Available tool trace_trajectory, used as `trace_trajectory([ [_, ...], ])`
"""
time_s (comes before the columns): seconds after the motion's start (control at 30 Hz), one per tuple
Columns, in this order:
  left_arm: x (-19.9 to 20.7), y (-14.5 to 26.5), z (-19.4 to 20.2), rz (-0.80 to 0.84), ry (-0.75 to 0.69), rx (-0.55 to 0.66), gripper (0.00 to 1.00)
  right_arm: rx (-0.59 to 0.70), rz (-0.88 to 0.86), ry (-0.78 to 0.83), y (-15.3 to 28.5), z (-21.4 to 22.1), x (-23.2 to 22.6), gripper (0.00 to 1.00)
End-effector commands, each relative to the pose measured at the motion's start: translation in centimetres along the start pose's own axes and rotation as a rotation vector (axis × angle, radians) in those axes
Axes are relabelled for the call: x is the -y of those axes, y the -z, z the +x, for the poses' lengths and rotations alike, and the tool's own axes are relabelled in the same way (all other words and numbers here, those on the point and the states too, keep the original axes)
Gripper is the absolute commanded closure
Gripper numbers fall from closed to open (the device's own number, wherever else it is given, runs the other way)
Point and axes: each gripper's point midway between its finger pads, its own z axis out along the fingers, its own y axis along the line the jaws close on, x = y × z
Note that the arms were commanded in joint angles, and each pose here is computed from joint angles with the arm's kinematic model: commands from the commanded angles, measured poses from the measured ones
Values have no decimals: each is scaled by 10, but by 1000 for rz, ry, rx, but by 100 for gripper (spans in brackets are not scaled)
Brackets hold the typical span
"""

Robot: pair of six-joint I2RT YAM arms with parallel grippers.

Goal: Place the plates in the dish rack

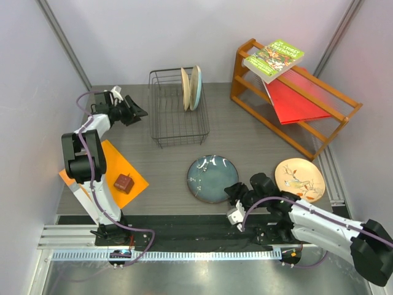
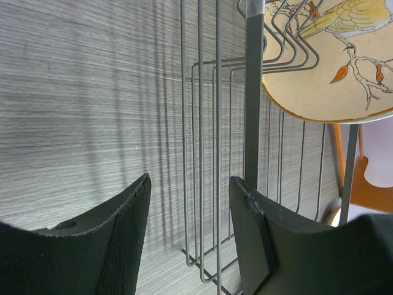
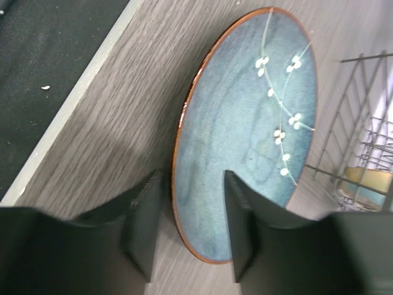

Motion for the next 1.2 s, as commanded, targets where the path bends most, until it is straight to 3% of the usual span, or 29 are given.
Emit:
trace_trajectory([
  [0.0,22,10,-17,47,-73,31,45,47,27,70,7,-14,6,47],
  [0.13,26,13,-16,49,-83,29,45,74,89,3,22,-27,24,38],
  [0.37,32,17,-19,60,-92,27,44,12,164,-140,58,-34,64,36],
  [0.43,31,17,-21,47,-94,38,44,-25,224,-180,66,-29,83,36],
  [0.5,26,14,-22,39,-86,39,44,-105,398,-258,78,-13,129,36],
  [0.57,24,9,-22,39,-77,36,45,-140,565,-468,77,7,169,31],
  [0.6,23,7,-23,41,-69,39,45,-218,703,-558,96,22,202,30],
  [0.7,17,-1,-26,28,-72,40,47,-329,848,-911,96,58,243,30],
  [0.77,12,-7,-27,20,-78,35,50,-322,902,-1046,94,72,257,31],
  [0.87,10,-14,-36,11,-92,38,57,-295,961,-1104,92,81,283,32],
  [0.9,9,-16,-39,8,-98,40,67,-284,975,-1139,87,85,290,32],
  [0.97,8,-22,-48,6,-126,52,81,-271,1010,-1177,87,94,299,37],
  [1.0,8,-23,-52,-1,-135,59,99,-241,1038,-1211,90,94,310,40],
  [1.07,11,-31,-57,-6,-162,64,100,-241,1055,-1281,84,108,313,54],
  [1.1,10,-34,-57,-20,-170,64,100,-201,1106,-1354,94,117,325,65],
  [1.13,11,-38,-57,-27,-180,61,100,-210,1095,-1400,85,129,322,83],
  [1.17,20,-43,-60,-23,-213,65,100,-207,1090,-1455,82,136,320,89],
])
